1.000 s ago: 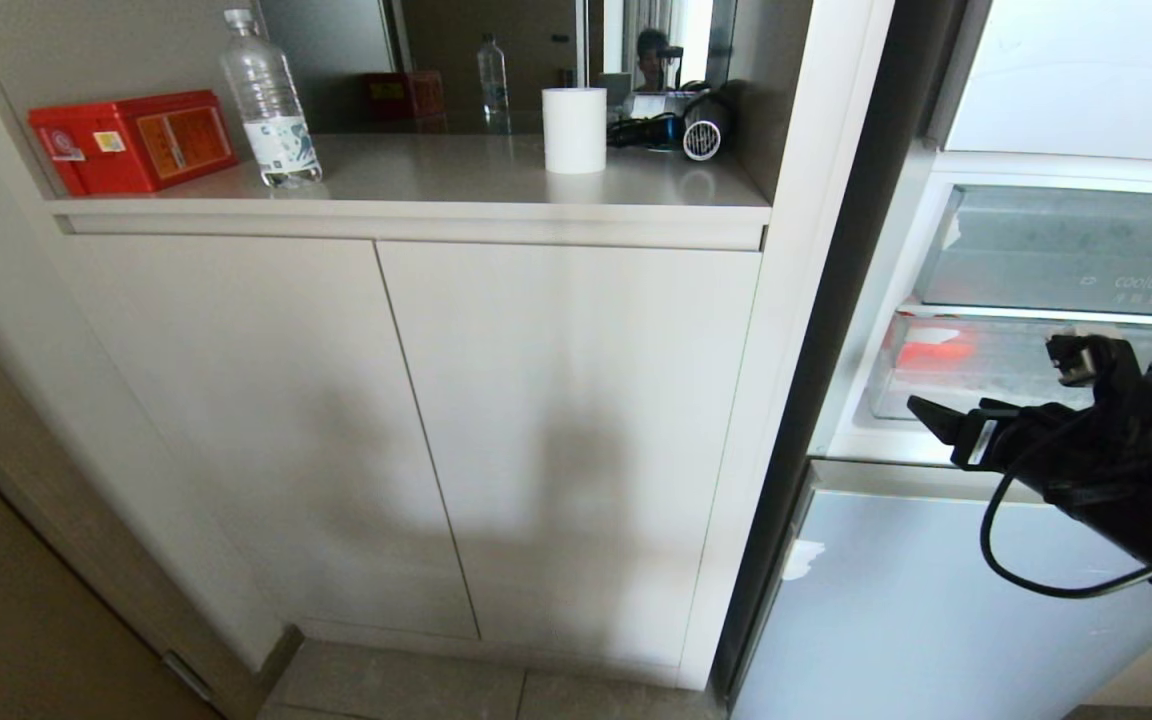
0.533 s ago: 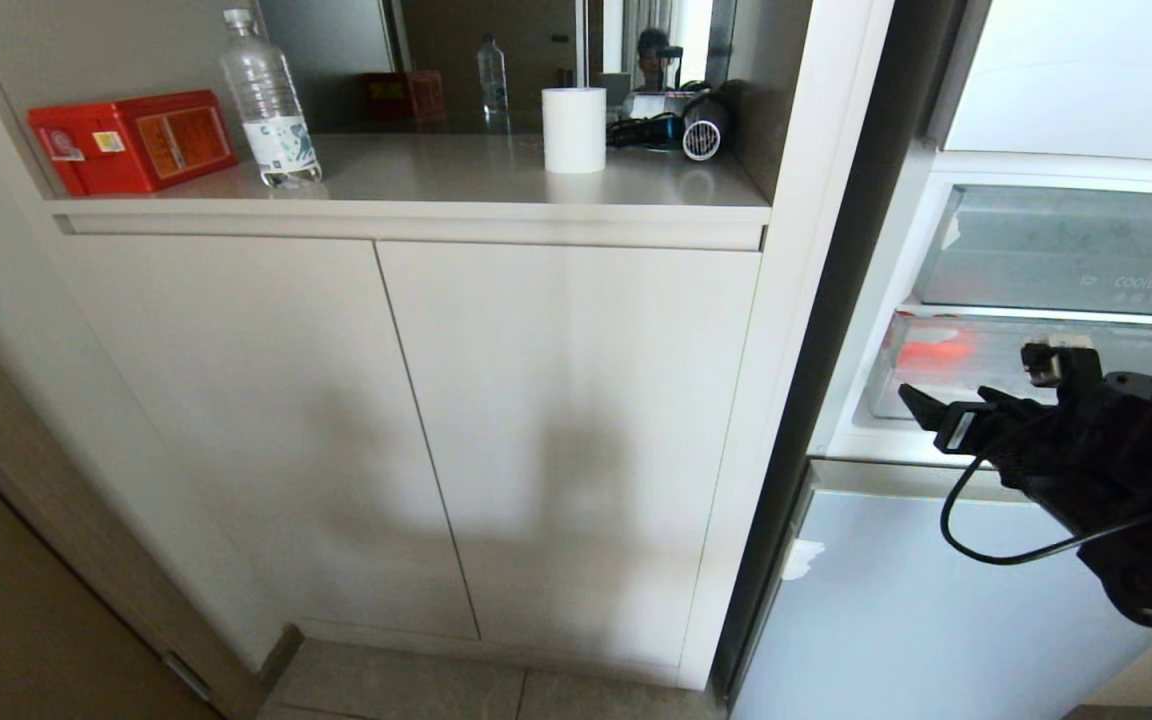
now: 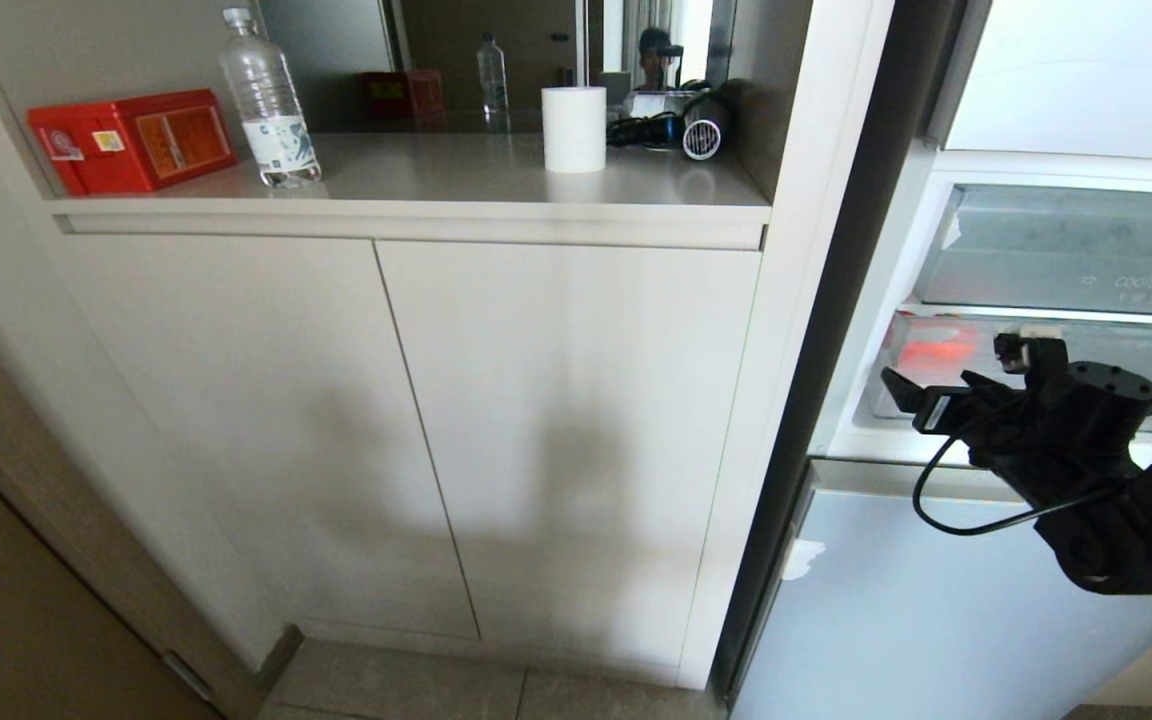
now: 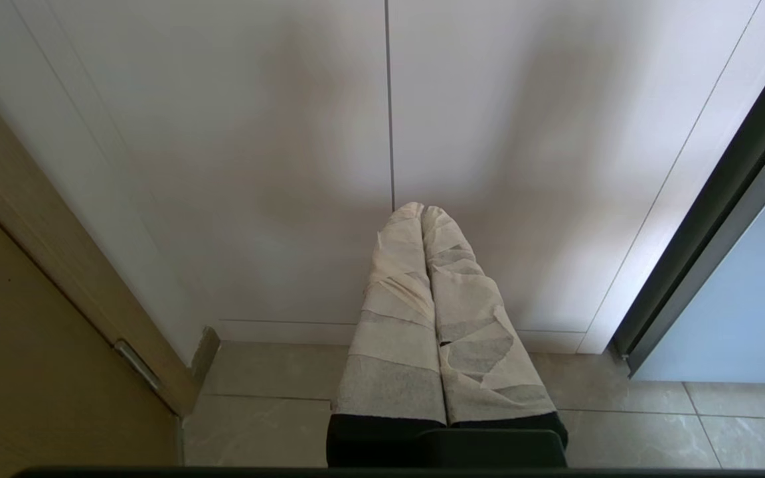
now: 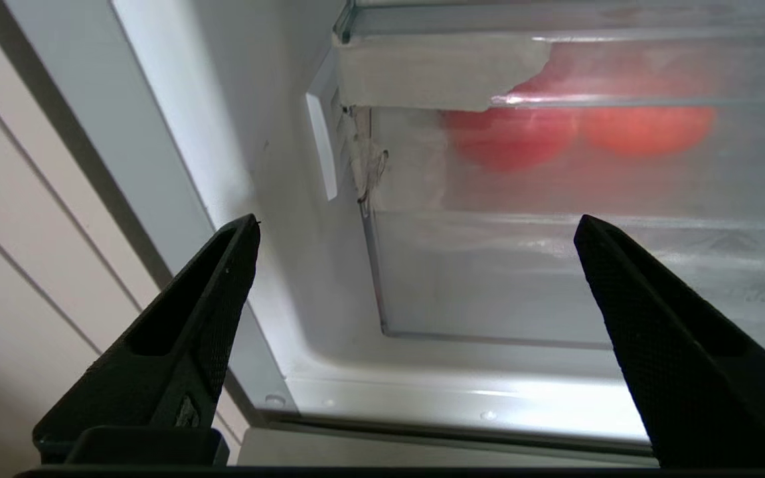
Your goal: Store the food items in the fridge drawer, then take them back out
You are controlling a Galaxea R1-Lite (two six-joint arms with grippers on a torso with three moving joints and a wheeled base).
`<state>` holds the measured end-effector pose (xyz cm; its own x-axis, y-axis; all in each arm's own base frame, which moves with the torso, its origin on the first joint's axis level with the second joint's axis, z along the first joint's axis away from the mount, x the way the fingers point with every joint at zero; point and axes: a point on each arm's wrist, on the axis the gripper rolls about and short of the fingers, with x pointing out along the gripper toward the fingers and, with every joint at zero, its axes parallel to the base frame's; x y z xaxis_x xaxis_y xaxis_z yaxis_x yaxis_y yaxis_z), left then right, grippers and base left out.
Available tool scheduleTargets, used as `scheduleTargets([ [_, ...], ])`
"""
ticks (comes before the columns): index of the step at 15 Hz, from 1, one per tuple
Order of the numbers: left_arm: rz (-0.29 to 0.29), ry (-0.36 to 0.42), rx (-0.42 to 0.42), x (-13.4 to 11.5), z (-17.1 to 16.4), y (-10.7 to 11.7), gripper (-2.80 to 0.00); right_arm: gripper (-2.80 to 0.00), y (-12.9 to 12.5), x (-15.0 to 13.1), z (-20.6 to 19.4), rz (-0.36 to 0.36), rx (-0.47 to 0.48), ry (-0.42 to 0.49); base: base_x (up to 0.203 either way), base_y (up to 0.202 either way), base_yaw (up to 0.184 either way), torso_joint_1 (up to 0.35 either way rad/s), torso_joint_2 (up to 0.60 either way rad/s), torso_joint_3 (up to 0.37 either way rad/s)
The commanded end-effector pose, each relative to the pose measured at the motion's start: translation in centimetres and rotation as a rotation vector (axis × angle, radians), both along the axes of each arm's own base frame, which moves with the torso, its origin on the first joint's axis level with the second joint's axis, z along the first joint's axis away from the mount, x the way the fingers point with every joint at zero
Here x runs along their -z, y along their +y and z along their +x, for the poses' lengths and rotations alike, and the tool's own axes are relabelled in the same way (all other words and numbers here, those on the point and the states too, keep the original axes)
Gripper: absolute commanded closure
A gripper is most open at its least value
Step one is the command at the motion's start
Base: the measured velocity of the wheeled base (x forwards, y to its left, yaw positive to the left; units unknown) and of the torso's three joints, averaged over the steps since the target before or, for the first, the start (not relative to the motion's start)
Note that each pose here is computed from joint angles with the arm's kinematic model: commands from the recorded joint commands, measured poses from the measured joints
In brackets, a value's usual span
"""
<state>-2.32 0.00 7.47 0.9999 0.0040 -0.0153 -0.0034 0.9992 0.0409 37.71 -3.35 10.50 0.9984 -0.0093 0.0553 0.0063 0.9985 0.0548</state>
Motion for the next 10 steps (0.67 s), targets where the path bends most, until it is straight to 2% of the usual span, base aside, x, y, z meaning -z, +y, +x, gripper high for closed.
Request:
scheduleTargets([
  [1,0.001,0.0,-0.001,0.0,0.0,0.0,0.0,-2.8,0.0,-0.3,0.3,-0.002,0.001,-0.023,0.0,0.0,0.0,0.0,0.0,0.0],
  [10,0.001,0.0,-0.001,0.0,0.0,0.0,0.0,-2.8,-0.1,-1.1,1.4,-0.002,0.003,-0.044,0.0,0.0,0.0,0.0,0.0,0.0],
])
